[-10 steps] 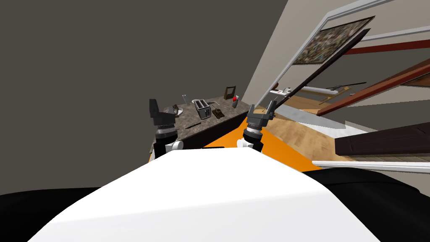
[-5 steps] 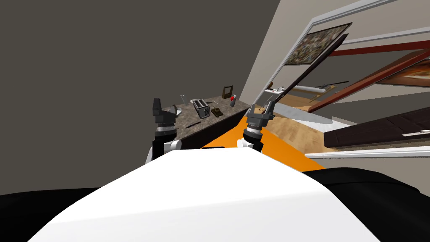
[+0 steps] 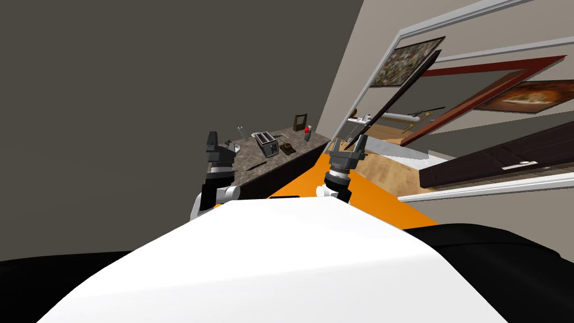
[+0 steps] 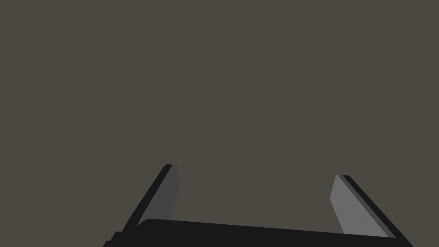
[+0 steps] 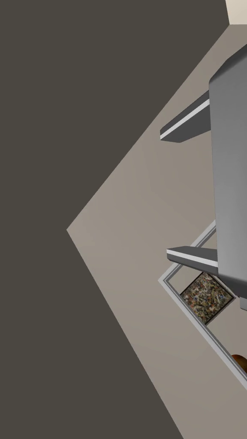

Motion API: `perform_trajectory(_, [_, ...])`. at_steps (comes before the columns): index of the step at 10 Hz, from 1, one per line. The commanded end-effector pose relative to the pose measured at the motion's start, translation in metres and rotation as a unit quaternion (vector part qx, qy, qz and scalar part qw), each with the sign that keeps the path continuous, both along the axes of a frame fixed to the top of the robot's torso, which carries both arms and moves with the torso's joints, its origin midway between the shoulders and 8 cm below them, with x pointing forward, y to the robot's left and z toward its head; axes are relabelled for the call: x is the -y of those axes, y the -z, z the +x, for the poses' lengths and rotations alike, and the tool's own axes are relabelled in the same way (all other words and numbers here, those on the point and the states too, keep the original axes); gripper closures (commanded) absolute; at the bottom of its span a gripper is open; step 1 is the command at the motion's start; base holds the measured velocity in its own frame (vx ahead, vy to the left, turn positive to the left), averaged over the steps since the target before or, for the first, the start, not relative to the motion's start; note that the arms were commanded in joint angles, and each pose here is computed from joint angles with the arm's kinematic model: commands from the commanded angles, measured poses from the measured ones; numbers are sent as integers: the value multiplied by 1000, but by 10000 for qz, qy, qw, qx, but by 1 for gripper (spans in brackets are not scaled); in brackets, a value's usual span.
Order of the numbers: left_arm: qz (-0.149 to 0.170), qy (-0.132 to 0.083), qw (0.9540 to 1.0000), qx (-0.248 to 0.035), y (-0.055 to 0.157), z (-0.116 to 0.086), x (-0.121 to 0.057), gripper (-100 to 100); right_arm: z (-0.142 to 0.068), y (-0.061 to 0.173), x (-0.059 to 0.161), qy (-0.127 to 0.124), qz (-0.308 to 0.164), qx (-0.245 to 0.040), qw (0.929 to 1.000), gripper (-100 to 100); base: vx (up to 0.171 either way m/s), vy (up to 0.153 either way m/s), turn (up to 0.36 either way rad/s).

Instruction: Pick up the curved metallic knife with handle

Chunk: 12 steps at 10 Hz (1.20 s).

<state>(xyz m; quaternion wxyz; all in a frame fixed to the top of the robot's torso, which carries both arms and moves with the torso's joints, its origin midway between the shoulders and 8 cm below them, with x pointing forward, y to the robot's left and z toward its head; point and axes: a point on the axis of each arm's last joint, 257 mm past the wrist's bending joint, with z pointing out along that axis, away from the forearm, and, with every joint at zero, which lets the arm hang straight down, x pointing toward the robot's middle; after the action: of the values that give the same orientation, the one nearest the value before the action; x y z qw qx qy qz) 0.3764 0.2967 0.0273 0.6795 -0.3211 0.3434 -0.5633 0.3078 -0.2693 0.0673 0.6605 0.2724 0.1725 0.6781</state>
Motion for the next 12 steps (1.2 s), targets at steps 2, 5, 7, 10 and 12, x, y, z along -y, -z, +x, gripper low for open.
perform_trajectory(2, [-44,-49,9995,-298,9,10,-8,-100,0,0,0,0,0,0,10000,0,-54,26,-109])
perform_trajectory(5, [-113,-124,9981,-589,16,21,-22,-100,0,0,0,0,0,0,10000,0,-51,18,-138])
perform_trajectory(7, [-153,-165,9966,-792,26,25,-25,-100,0,0,0,0,0,0,10000,0,-32,8,-33])
perform_trajectory(10, [-229,-242,9938,-1057,35,32,-34,-100,0,0,0,0,0,0,10000,0,-27,11,-80])
perform_trajectory(12, [-307,-317,9909,-1273,43,37,-44,-100,0,0,0,0,0,0,10000,0,-34,5,-128])
